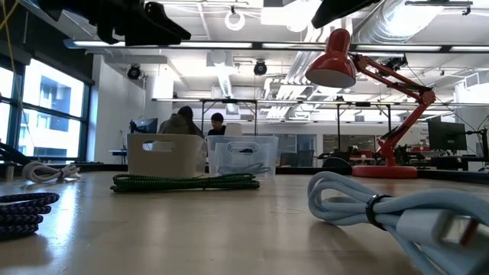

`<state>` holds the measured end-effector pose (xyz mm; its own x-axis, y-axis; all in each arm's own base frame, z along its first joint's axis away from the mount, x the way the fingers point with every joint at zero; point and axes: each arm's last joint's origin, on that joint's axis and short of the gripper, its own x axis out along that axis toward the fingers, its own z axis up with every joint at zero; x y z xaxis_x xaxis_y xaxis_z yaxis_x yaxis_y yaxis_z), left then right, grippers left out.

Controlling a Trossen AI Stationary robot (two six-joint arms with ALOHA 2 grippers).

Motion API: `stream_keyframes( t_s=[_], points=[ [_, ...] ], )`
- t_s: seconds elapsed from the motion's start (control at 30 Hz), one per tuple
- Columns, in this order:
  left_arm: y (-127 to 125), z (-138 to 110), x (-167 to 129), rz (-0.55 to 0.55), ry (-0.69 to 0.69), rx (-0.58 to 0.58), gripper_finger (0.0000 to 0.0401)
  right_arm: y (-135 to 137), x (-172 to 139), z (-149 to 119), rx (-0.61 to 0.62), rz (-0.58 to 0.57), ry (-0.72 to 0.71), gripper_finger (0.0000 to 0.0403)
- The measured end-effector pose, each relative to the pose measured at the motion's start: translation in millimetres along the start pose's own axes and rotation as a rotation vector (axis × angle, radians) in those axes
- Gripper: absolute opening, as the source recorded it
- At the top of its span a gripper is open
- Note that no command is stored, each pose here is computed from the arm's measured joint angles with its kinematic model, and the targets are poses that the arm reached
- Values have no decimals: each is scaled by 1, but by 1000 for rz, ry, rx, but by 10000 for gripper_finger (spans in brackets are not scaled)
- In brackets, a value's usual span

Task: Pick & Place USB Port
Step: Put the green patterned charger cable into the white bin

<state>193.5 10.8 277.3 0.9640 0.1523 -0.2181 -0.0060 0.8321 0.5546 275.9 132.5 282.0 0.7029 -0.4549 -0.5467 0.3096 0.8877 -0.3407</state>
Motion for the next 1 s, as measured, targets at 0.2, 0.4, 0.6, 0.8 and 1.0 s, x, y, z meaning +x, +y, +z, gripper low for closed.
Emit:
stream_keyframes(
  t_s=[0.2,0.4,0.6,0.8,1.0],
  points=[
    [-12,-10,-2,-178,69,4,309,0,0,-1,-7,-6,5,121],
    [-27,-21,0,-199,262,-113,309,-1,0,-1,-10,-14,4,121],
    [-40,-18,11,-259,249,-226,309,-1,0,-1,-12,-29,-1,121],
    [-57,-21,21,-422,284,-352,309,-1,0,-1,-4,-25,1,121],
    [-71,-26,34,-454,336,-353,309,-1,0,-1,-5,-10,8,121]
  ],
)
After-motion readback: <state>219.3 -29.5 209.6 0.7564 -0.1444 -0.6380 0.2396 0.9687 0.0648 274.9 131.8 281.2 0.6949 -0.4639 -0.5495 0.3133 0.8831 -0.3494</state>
